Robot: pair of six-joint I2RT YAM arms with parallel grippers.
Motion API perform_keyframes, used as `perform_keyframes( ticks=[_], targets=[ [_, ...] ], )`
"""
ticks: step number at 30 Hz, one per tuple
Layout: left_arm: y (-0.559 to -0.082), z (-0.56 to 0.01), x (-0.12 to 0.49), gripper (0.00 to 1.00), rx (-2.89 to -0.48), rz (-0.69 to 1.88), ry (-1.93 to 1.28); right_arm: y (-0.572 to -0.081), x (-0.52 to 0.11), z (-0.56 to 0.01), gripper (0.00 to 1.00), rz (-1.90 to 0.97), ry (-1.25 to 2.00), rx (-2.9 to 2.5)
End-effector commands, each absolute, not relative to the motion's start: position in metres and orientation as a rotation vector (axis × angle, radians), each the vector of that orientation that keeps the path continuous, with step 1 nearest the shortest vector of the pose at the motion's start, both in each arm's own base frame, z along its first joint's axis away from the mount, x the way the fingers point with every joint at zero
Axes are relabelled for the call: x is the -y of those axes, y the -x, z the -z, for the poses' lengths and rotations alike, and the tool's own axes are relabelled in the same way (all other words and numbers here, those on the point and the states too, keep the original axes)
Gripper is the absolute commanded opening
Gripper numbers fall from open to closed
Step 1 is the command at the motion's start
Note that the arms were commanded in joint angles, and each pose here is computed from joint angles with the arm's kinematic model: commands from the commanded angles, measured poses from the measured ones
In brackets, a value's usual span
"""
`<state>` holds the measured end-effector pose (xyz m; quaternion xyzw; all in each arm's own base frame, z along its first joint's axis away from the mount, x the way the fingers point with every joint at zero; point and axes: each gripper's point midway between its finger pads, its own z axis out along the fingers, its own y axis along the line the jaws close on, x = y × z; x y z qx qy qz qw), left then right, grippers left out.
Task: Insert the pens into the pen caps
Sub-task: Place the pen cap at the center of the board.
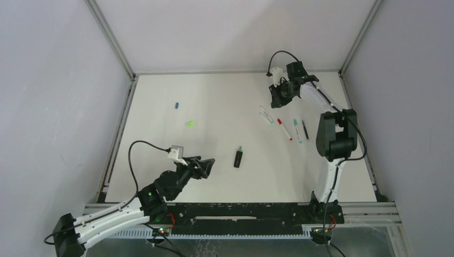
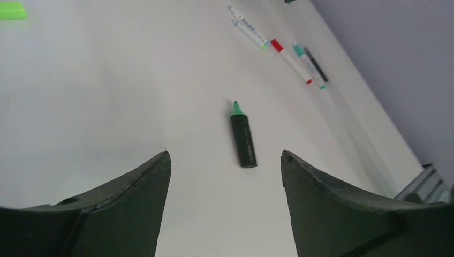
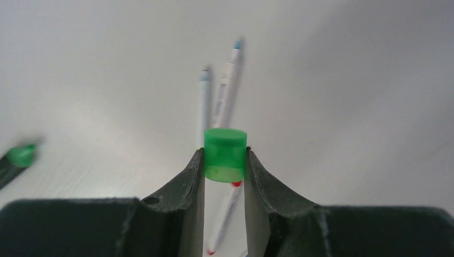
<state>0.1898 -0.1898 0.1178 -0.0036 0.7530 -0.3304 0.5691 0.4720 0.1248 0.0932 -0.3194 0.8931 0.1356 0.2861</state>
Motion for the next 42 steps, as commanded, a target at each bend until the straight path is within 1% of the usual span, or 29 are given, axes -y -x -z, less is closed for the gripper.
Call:
perform_keyframes(
  ticks=[1,4,5,8,12,16,19,20,24,26,28,32,33,34,36,37,42],
  targets=[
    [-0.189,-0.162,0.194,0.84,-1.657,0.887,0.060,-0.435,-0.175,-0.144,0.00,-0.628,0.848,-2.250],
    [-0.188,-0.176,0.190,0.97,-1.602,0.922,0.088,-0.391,-0.215,-0.130,0.00,-0.799,0.819,-2.304],
    [-0.188,-0.180,0.188,0.99,-1.589,0.933,0.095,-0.377,-0.229,-0.126,0.00,-0.842,0.794,-2.331],
    [-0.186,-0.185,0.186,1.00,-1.580,0.948,0.107,-0.351,-0.263,-0.114,0.00,-0.891,0.762,-2.377],
    [-0.183,-0.182,0.186,1.00,-1.599,0.965,0.117,-0.330,-0.303,-0.101,0.02,-0.843,0.768,-2.416],
    [-0.183,-0.174,0.186,1.00,-1.614,0.970,0.136,-0.333,-0.320,-0.087,0.04,-0.664,0.710,-2.426],
    [-0.184,-0.172,0.185,1.00,-1.614,0.971,0.148,-0.336,-0.325,-0.078,0.08,-0.577,0.663,-2.437],
    [-0.184,-0.171,0.185,1.00,-1.616,0.971,0.151,-0.335,-0.326,-0.075,0.11,-0.564,0.656,-2.443],
    [-0.185,-0.168,0.185,1.00,-1.626,0.965,0.161,-0.331,-0.333,-0.058,0.13,-0.542,0.690,-2.469],
    [-0.185,-0.166,0.185,1.00,-1.634,0.963,0.171,-0.333,-0.336,-0.052,0.16,-0.511,0.701,-2.470],
    [-0.186,-0.162,0.185,1.00,-1.644,0.960,0.177,-0.335,-0.337,-0.048,0.17,-0.484,0.709,-2.475],
    [-0.185,-0.158,0.188,1.00,-1.659,0.970,0.181,-0.338,-0.337,-0.044,0.26,-0.444,0.724,-2.474],
    [-0.185,-0.157,0.188,1.00,-1.662,0.972,0.182,-0.337,-0.337,-0.043,0.32,-0.446,0.730,-2.476],
    [-0.185,-0.156,0.189,1.00,-1.666,0.973,0.182,-0.336,-0.337,-0.043,0.36,-0.450,0.738,-2.478],
    [-0.185,-0.156,0.189,1.00,-1.670,0.976,0.185,-0.334,-0.338,-0.046,0.40,-0.464,0.752,-2.479],
    [-0.184,-0.155,0.189,1.00,-1.674,0.978,0.186,-0.333,-0.339,-0.049,0.41,-0.471,0.762,-2.474],
    [-0.183,-0.155,0.192,1.00,-1.691,0.992,0.191,-0.335,-0.340,-0.083,0.53,-0.514,0.796,-2.400]
  ],
)
